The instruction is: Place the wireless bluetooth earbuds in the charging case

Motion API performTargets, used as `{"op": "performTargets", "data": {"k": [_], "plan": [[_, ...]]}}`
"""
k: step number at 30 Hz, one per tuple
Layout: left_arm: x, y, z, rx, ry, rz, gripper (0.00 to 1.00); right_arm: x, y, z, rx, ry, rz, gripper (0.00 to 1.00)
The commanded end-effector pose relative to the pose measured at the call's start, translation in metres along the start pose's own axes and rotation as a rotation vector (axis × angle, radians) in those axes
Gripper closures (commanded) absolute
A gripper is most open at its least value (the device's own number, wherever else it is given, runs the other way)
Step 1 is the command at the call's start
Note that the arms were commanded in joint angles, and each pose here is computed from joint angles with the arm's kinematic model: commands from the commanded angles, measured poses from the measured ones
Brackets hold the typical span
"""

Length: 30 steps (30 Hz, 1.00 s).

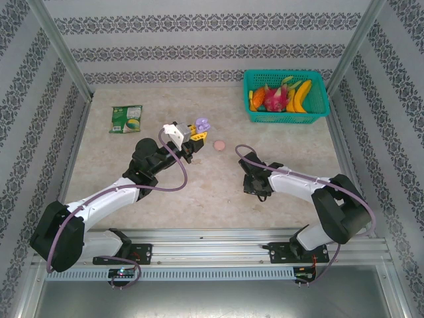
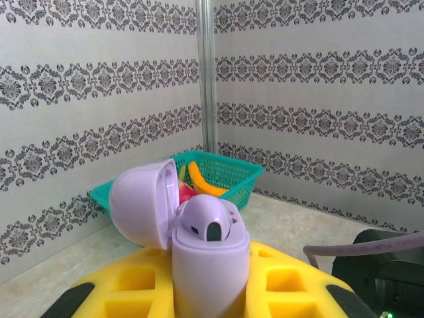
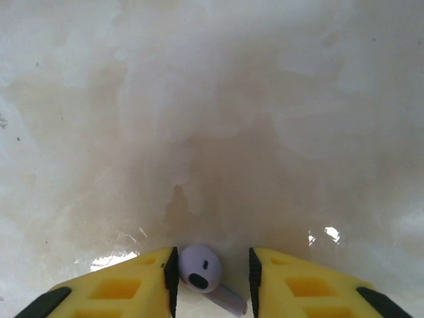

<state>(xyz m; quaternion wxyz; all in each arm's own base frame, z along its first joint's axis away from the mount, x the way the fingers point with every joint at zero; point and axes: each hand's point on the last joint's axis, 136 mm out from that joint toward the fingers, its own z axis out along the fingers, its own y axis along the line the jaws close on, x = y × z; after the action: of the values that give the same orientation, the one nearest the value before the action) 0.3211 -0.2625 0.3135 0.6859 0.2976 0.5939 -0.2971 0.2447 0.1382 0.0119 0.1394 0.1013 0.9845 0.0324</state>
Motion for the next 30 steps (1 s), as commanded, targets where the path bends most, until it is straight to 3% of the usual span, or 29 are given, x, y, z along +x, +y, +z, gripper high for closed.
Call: {"op": "performTargets", "data": {"k": [1, 11, 18, 24, 30], "plan": [[-0.016, -0.006, 0.003, 0.016, -0.046, -0.002, 1.0, -0.003, 0.023, 0.003, -0.062, -0.001, -0.029, 0.68], [-0.015, -0.006, 0.003, 0.017, -0.043, -0.004, 1.0, -0.007, 0.032, -0.001, -0.074, -0.014, -0.046, 0.82], [-0.016, -0.006, 0.003, 0.017, -0.043, -0.004, 1.0, -0.018, 0.041, -0.017, -0.122, -0.067, -0.036, 0.86], [-0.018, -0.006, 0.003, 0.017, -0.046, 0.004, 1.0, -0.043, 0.056, -0.051, -0.22, -0.182, -0.027, 0.86], [-0.023, -0.007, 0.002, 0.02, -0.049, 0.017, 1.0, -0.081, 0.074, -0.11, -0.358, -0.352, -0.016, 0.85]]}}
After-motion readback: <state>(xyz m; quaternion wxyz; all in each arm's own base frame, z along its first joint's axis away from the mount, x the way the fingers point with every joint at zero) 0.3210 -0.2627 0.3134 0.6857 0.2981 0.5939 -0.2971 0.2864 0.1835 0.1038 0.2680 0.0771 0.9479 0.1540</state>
